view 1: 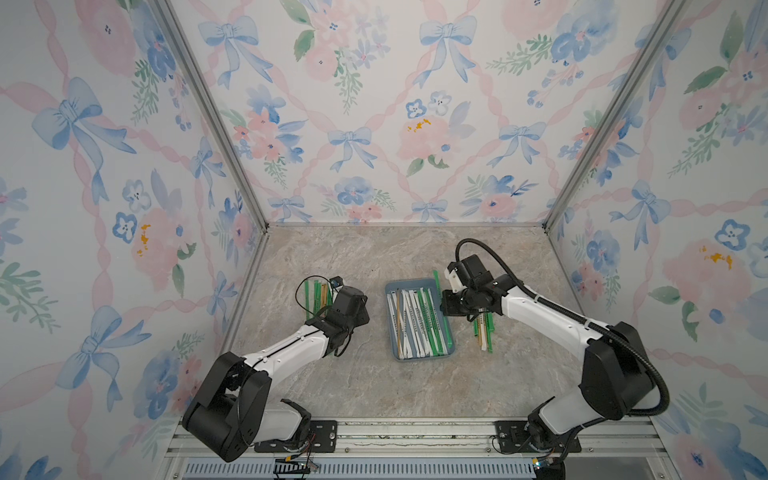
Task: Put the straws into the storage box
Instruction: Place the straw in the storage box.
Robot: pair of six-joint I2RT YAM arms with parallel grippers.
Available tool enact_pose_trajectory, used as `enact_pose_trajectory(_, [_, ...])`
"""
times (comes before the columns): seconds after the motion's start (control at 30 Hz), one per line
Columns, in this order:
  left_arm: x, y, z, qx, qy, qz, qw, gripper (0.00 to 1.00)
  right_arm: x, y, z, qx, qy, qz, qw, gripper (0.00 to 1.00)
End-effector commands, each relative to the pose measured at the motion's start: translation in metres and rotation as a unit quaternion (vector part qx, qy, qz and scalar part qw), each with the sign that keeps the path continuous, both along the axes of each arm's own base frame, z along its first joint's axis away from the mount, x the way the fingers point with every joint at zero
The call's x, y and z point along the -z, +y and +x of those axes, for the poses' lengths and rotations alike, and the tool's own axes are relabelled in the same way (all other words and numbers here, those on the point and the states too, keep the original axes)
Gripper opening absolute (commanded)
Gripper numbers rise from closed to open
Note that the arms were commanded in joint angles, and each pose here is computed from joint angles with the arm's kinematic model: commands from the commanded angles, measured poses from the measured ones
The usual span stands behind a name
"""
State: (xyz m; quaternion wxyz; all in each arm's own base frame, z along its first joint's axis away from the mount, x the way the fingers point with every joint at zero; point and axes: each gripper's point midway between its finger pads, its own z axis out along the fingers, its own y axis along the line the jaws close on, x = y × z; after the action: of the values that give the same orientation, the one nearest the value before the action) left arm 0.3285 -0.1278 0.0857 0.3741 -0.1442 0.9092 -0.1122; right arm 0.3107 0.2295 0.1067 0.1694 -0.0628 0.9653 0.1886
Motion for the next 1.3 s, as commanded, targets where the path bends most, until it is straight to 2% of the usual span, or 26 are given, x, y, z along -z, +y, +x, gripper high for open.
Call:
enact_pose_trajectory(0.0, [0.018,0.007,-0.007,0.006,0.029,0.017,0.999,0.56,0.019,0.016,0.005,0.013,0.022,0.003,1.0,0.09])
enact_pose_trajectory(0.27, [0.033,0.023,-0.009,-0.014,0.048,0.039,0.998,0.56,0.047,0.016,0.004,0.001,0.028,-0.048,0.998,0.18])
enact_pose_trajectory(0.47, [0.035,0.029,-0.005,-0.022,0.052,0.045,0.997,0.56,0.05,0.012,0.008,0.005,0.023,-0.062,0.998,0.17])
enact_pose_trajectory(0.63, [0.033,0.04,0.002,-0.039,0.05,0.055,0.996,0.55,0.041,0.011,0.009,0.011,0.01,-0.056,0.998,0.22])
enact_pose_trajectory(0.87, [0.04,0.052,0.005,-0.054,0.067,0.071,0.994,0.45,0.031,0.006,0.012,0.02,-0.002,-0.048,0.999,0.24])
enact_pose_trajectory(1.13, [0.045,0.06,-0.002,-0.065,0.073,0.081,0.992,0.45,0.034,-0.002,0.012,0.028,0.001,-0.05,0.998,0.24])
enact_pose_trajectory(1.27, [0.052,0.061,-0.006,-0.063,0.084,0.086,0.991,0.38,0.034,-0.004,0.012,0.03,0.002,-0.049,0.998,0.24])
